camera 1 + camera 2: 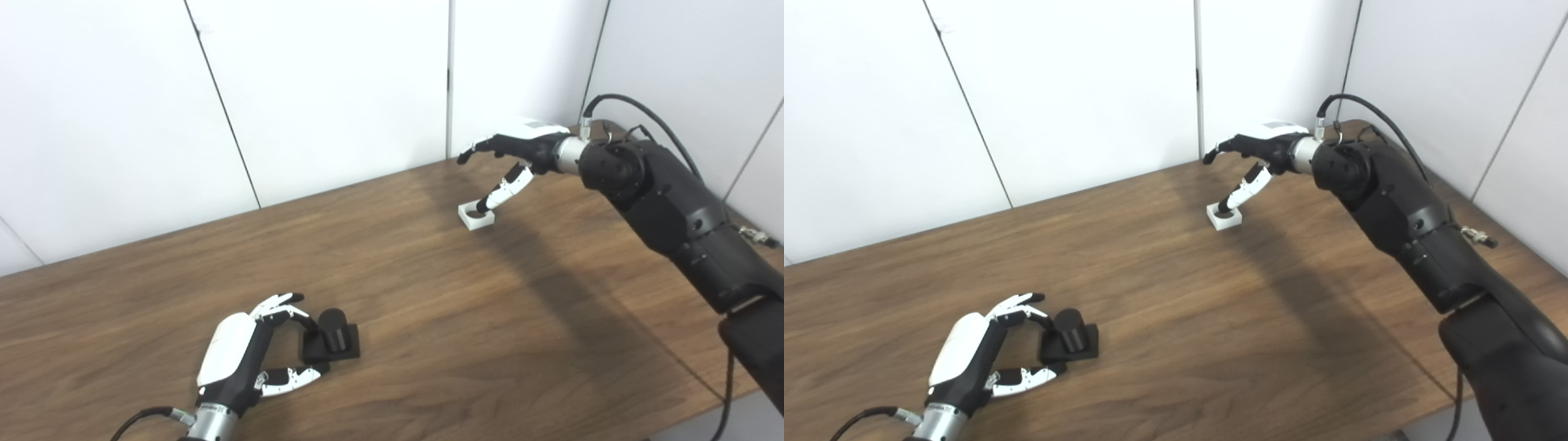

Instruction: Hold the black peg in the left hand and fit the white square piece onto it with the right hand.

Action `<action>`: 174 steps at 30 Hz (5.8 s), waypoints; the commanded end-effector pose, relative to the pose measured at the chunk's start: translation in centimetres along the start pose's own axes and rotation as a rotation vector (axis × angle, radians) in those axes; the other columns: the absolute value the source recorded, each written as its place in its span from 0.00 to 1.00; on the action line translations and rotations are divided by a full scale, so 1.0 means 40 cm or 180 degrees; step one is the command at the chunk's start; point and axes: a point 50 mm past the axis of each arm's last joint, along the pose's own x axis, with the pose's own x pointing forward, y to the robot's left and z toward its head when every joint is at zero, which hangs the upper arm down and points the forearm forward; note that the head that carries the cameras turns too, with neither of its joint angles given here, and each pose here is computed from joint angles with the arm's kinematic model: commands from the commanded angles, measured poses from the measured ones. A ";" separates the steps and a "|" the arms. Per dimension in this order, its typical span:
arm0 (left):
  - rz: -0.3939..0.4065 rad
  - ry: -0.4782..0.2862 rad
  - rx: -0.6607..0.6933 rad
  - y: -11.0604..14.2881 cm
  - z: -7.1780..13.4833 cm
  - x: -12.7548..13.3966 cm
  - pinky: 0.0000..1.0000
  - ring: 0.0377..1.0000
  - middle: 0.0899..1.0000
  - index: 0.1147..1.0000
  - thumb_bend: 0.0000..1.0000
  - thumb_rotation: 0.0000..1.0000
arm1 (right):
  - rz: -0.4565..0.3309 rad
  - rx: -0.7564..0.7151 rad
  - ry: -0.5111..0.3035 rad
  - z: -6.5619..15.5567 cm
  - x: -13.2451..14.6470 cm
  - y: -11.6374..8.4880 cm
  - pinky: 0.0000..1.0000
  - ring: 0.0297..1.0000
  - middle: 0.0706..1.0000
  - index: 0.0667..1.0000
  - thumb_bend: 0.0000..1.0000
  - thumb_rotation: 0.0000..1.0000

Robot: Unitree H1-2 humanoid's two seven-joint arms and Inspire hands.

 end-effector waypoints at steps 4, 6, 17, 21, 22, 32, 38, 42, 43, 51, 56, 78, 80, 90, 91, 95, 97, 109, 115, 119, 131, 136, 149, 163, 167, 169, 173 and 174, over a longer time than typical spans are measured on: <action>-0.0200 0.0138 0.0032 -0.019 -0.018 -0.011 0.78 0.89 0.84 0.49 0.71 0.18 | -0.0204 -0.0191 -0.0085 0.009 -0.018 -0.077 0.83 0.92 0.89 0.82 0.75 0.40; -0.0195 0.0133 0.0030 -0.019 -0.018 -0.011 0.78 0.89 0.84 0.49 0.71 0.19 | -0.0150 -0.0233 -0.0101 0.009 -0.017 -0.075 0.84 0.93 0.90 0.82 0.75 0.41; -0.0187 0.0114 0.0036 -0.024 -0.016 -0.011 0.76 0.88 0.84 0.49 0.72 0.19 | 0.0345 -0.0631 0.0134 0.030 0.049 -0.044 0.91 0.97 0.95 0.86 0.95 0.45; -0.0177 0.0115 0.0040 -0.022 -0.015 -0.013 0.77 0.88 0.84 0.49 0.72 0.18 | 0.0352 -0.0683 0.0152 0.028 0.078 -0.032 0.91 0.96 0.94 0.85 0.98 0.43; -0.0176 0.0116 0.0038 -0.022 -0.015 -0.013 0.77 0.88 0.84 0.49 0.72 0.18 | 0.0354 -0.0703 0.0151 0.027 0.083 -0.030 0.90 0.96 0.94 0.86 0.99 0.43; -0.0174 0.0138 0.0039 -0.019 -0.024 -0.012 0.78 0.88 0.83 0.49 0.72 0.18 | 0.0387 -0.0785 0.0222 0.027 0.109 -0.016 0.95 0.96 0.94 0.87 0.97 0.41; -0.0159 0.0113 0.0046 -0.015 -0.026 -0.006 0.77 0.87 0.83 0.49 0.73 0.18 | 0.0369 -0.0780 0.0318 0.011 0.109 -0.017 0.93 0.97 0.94 0.87 0.95 0.42; -0.0165 0.0130 0.0048 -0.012 -0.027 -0.005 0.77 0.87 0.83 0.49 0.72 0.17 | 0.0406 -0.0828 0.0365 0.012 0.107 -0.010 0.94 0.96 0.94 0.87 0.91 0.38; -0.0167 0.0131 0.0054 -0.012 -0.027 -0.006 0.77 0.88 0.83 0.49 0.72 0.18 | 0.0423 -0.0851 0.0385 0.013 0.108 -0.005 0.94 0.96 0.93 0.86 0.90 0.36; -0.0163 0.0130 0.0058 -0.013 -0.028 -0.014 0.76 0.87 0.83 0.49 0.73 0.17 | 0.0375 -0.0910 0.0406 0.018 0.104 0.018 0.98 0.95 0.91 0.73 0.78 0.26; -0.0171 0.0139 0.0082 -0.011 -0.027 -0.016 0.77 0.88 0.83 0.50 0.72 0.19 | 0.0362 -0.0925 0.0408 0.016 0.102 0.023 1.00 0.96 0.90 0.65 0.73 0.25; -0.0205 0.0195 0.0062 -0.016 -0.018 -0.019 0.81 0.90 0.85 0.51 0.72 0.22 | 0.0354 -0.0721 0.0377 0.044 0.140 0.069 0.98 0.95 0.89 0.65 0.73 0.32; -0.0202 0.0209 0.0068 -0.015 -0.019 -0.020 0.81 0.89 0.85 0.51 0.72 0.21 | 0.0372 -0.0717 0.0382 0.051 0.142 0.067 0.98 0.95 0.90 0.66 0.75 0.32; -0.0184 0.0195 0.0086 -0.009 -0.021 -0.015 0.80 0.89 0.85 0.51 0.72 0.22 | 0.0375 -0.0853 0.0537 0.063 0.149 0.069 0.94 0.95 0.91 0.69 0.84 0.40; -0.0186 0.0195 0.0089 -0.009 -0.021 -0.015 0.79 0.89 0.85 0.51 0.72 0.22 | 0.0372 -0.0854 0.0541 0.063 0.148 0.071 0.94 0.95 0.91 0.69 0.83 0.40; -0.0193 0.0193 0.0085 -0.008 -0.025 -0.016 0.80 0.89 0.85 0.51 0.72 0.23 | 0.0341 -0.0828 0.0534 0.056 0.144 0.074 0.96 0.94 0.90 0.66 0.81 0.37; -0.0193 0.0200 0.0079 -0.007 -0.025 -0.017 0.80 0.89 0.85 0.51 0.72 0.23 | 0.0313 -0.0807 0.0531 0.053 0.141 0.075 0.97 0.94 0.89 0.65 0.79 0.35; -0.0169 0.0196 0.0093 -0.001 -0.025 -0.017 0.80 0.89 0.84 0.50 0.72 0.21 | 0.0241 -0.0756 0.0517 0.038 0.137 0.085 1.00 0.93 0.87 0.60 0.77 0.25; -0.0165 0.0202 0.0103 0.001 -0.025 -0.018 0.78 0.88 0.84 0.50 0.72 0.21 | 0.0181 -0.0787 0.0480 0.028 0.132 0.088 0.98 0.92 0.85 0.51 0.63 0.19; -0.0175 0.0204 0.0104 0.003 -0.023 -0.019 0.78 0.88 0.84 0.51 0.72 0.21 | 0.0064 -0.0907 0.0384 0.024 0.128 0.097 0.95 0.89 0.81 0.45 0.53 0.14; -0.0177 0.0208 0.0091 0.003 -0.027 -0.024 0.78 0.88 0.84 0.50 0.72 0.22 | -0.0030 -0.0915 0.0330 0.015 0.121 0.102 0.95 0.88 0.78 0.45 0.52 0.14; -0.0190 0.0213 0.0091 0.004 -0.025 -0.024 0.78 0.88 0.84 0.51 0.72 0.21 | -0.0055 -0.0885 0.0306 0.012 0.118 0.108 0.95 0.87 0.78 0.45 0.52 0.14; -0.0172 0.0206 0.0108 0.008 -0.033 -0.019 0.76 0.88 0.84 0.50 0.72 0.20 | -0.0595 -0.0763 -0.0134 0.058 0.066 0.029 0.91 0.88 0.76 0.45 0.52 0.13; -0.0166 0.0208 0.0117 0.002 -0.023 -0.008 0.78 0.88 0.84 0.50 0.73 0.19 | -0.0996 -0.0712 -0.0513 0.145 -0.021 -0.067 0.90 0.86 0.75 0.44 0.52 0.13; -0.0168 0.0208 0.0114 0.000 -0.019 -0.008 0.79 0.89 0.84 0.51 0.72 0.19 | -0.1061 -0.0668 -0.0693 0.169 -0.042 -0.075 0.88 0.85 0.74 0.44 0.52 0.13; -0.0165 0.0203 0.0115 -0.002 -0.017 -0.006 0.79 0.88 0.84 0.50 0.73 0.20 | -0.1068 -0.0627 -0.0776 0.184 -0.053 -0.075 0.90 0.85 0.74 0.44 0.52 0.13; -0.0163 0.0205 0.0107 -0.004 -0.013 -0.001 0.81 0.89 0.84 0.50 0.72 0.21 | -0.1026 -0.0549 -0.1011 0.229 -0.073 -0.069 0.81 0.85 0.74 0.44 0.52 0.13; -0.0155 0.0206 0.0104 -0.007 -0.012 0.000 0.80 0.88 0.84 0.50 0.73 0.21 | -0.1018 -0.0519 -0.1099 0.247 -0.080 -0.064 0.80 0.85 0.74 0.44 0.52 0.13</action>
